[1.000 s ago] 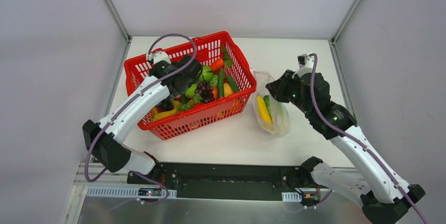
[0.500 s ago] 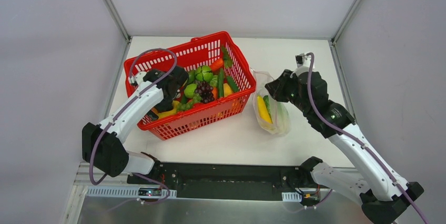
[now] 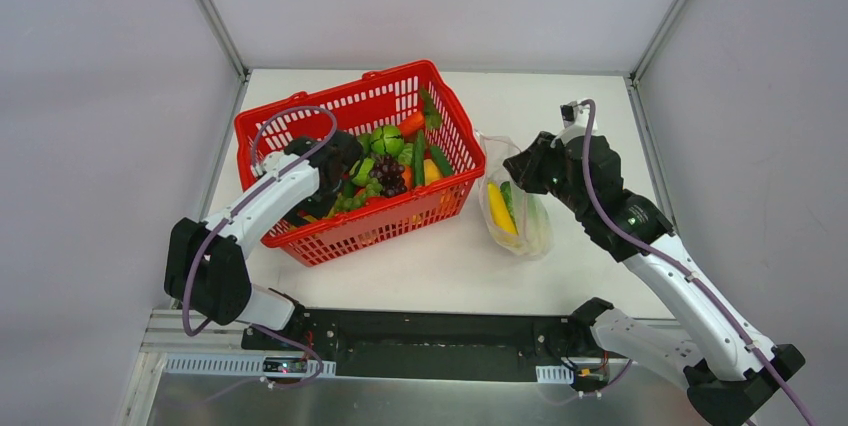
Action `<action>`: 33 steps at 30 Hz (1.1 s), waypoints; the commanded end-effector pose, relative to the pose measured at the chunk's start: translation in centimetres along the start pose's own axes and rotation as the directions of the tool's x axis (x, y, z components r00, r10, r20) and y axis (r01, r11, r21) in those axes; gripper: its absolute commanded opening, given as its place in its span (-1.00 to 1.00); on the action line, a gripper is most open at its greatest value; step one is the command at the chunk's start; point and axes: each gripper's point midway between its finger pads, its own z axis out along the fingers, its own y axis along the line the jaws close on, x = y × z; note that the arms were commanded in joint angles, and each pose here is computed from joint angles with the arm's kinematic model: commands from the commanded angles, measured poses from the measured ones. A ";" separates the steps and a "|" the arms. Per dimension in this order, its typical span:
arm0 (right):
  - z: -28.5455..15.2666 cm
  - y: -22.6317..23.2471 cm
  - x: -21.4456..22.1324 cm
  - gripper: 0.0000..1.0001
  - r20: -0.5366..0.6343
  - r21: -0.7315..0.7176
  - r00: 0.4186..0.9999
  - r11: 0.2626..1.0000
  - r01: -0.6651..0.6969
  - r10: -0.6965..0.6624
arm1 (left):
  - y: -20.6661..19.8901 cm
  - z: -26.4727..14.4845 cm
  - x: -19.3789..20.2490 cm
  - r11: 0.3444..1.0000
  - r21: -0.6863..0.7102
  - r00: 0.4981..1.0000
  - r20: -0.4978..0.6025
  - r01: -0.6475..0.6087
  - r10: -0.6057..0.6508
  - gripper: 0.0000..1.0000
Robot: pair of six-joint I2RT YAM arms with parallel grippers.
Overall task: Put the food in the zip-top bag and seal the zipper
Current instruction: Pick up the fake fruit from the bin.
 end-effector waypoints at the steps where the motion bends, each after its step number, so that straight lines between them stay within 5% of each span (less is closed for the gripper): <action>1: -0.1 0.2 -1.0 -0.68 0.044 -0.010 0.999 1.000 0.008 -0.008 | 0.6 0.1 -0.2 0.993 -0.018 0.993 0.000 0.117 -0.117 0.64; 8: 0.2 0.2 -0.8 -0.68 0.031 -0.010 0.999 1.000 0.015 -0.014 | 1.4 1.2 -0.5 0.976 -0.021 0.975 0.051 0.218 -0.217 0.27; 21: 0.4 -0.2 -0.4 -0.67 0.023 0.002 0.999 1.000 0.024 -0.024 | 1.0 2.5 -1.1 0.972 -0.031 0.965 0.133 0.232 -0.226 0.28; 27: 0.6 -0.2 -0.2 -0.66 0.016 0.005 0.999 1.000 0.028 -0.029 | 1.0 3.0 -0.8 0.975 -0.051 0.967 0.144 0.217 -0.208 -0.25; 33: 0.9 -0.3 -0.1 -0.65 0.010 0.010 0.999 0.999 0.033 -0.033 | 1.0 3.0 -1.4 0.980 -0.039 0.968 0.167 0.195 -0.186 -0.49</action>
